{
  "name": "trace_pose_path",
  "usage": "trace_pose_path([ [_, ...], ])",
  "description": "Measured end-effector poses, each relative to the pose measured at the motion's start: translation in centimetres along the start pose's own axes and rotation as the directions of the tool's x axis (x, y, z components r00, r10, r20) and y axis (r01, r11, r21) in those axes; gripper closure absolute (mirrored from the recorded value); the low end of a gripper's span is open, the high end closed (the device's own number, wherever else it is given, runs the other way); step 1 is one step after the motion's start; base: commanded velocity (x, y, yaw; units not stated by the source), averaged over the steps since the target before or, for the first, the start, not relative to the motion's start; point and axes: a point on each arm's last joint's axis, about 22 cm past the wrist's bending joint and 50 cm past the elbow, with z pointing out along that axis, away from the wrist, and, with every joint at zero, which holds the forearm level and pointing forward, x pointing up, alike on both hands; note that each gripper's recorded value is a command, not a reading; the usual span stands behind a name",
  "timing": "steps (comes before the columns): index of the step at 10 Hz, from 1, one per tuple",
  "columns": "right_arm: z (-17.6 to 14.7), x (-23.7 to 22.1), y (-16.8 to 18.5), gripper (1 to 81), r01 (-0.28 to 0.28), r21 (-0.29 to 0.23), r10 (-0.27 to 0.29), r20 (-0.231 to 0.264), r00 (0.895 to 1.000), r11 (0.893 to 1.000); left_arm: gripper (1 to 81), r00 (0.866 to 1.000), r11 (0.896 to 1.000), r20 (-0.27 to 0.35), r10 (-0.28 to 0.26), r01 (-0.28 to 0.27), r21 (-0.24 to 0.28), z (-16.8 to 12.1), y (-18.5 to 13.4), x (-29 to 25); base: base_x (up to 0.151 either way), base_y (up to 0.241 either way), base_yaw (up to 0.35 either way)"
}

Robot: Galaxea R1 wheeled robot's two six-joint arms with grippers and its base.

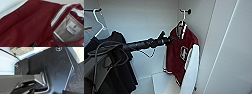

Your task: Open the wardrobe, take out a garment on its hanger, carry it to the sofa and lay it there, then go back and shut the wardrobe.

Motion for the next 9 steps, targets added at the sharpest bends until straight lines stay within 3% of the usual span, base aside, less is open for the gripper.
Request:
trace_pose_path([
  [1, 0.0, 0.0, 0.0, 1.0, 0.000, 0.000, 0.000, 0.001, 1.000, 1.000, 1.0, 1.000, 1.000, -0.018, 0.001, -0.002, -0.014, -0.1, 1.7, 1.6, 0.000, 0.000, 0.000],
  [3, 0.0, 0.0, 0.0, 1.0, 0.000, 0.000, 0.000, 0.001, 1.000, 1.000, 1.0, 0.995, 0.996, -0.059, -0.082, 0.081, -0.031, -0.5, 3.3, 4.4, 0.000, 0.000, 0.000],
  [6, 0.0, -0.4, -0.1, 1.0, -0.003, 0.001, 0.003, 0.004, 1.000, 1.000, 1.0, 0.969, 0.971, -0.087, -0.233, 0.226, -0.076, -0.7, 4.7, 6.4, 0.000, 0.000, 0.000],
  [9, 0.0, -0.2, -0.1, 1.0, -0.003, 0.002, 0.003, -0.006, 1.000, 1.000, 1.0, 0.968, 0.966, -0.107, -0.229, 0.213, -0.145, -0.9, 9.3, 8.9, 0.000, 0.000, 0.000],
])
